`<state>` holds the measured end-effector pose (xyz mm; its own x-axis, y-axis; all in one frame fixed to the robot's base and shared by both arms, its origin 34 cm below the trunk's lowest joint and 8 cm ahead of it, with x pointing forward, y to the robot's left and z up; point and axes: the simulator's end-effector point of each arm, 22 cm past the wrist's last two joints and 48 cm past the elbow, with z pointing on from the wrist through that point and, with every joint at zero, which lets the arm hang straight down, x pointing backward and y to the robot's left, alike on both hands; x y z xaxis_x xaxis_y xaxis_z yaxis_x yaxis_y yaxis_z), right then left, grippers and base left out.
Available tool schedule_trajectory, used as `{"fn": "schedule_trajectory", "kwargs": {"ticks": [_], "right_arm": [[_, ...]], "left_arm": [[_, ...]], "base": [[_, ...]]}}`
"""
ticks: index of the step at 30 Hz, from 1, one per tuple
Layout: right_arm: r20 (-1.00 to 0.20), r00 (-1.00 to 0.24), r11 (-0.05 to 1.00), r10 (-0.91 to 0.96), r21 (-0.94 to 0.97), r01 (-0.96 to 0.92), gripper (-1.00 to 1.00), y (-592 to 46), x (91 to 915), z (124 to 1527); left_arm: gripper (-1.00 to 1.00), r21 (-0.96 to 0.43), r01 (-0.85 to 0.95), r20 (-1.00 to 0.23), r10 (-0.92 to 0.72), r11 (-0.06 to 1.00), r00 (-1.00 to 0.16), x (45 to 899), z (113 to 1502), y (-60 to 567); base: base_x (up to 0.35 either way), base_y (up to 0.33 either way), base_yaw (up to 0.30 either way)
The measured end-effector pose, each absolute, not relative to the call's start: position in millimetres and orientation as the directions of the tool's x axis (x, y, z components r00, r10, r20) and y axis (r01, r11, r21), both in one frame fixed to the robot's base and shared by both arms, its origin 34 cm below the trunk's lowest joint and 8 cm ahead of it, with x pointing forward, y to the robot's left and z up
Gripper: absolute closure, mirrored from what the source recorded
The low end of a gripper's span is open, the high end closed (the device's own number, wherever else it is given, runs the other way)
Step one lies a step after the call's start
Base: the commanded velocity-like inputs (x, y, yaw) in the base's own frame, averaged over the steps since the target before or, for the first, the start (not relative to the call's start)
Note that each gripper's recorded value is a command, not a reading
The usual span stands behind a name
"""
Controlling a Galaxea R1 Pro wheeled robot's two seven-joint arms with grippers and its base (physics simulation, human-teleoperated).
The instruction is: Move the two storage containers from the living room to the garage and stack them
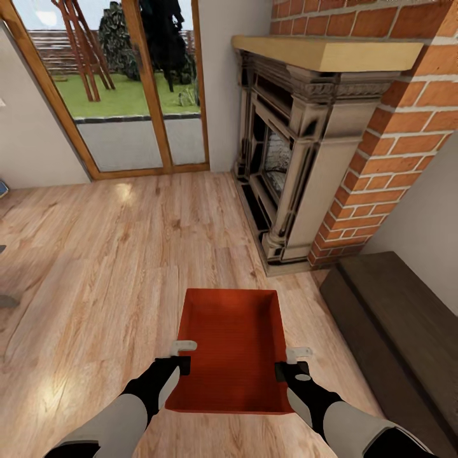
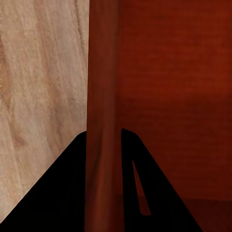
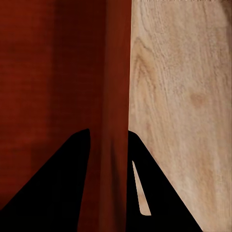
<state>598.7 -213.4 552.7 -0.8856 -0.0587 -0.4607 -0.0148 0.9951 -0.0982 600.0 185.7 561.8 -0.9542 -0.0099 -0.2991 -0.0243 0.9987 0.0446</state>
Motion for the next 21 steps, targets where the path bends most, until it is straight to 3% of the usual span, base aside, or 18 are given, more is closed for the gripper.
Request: {"fn": "schedule_trajectory", "kwargs": {"ticks": [21], "right_arm": [[-0.461,-0.885,0.995,-0.057,-0.098,-0.013,1.00,-214,594,578]], "left_arm": [[1.00,0.045,-0.022,-0.300,-0.007,0.999,-0.954,597,588,186]], "base": [[0.000,0.000,0.000]]}}
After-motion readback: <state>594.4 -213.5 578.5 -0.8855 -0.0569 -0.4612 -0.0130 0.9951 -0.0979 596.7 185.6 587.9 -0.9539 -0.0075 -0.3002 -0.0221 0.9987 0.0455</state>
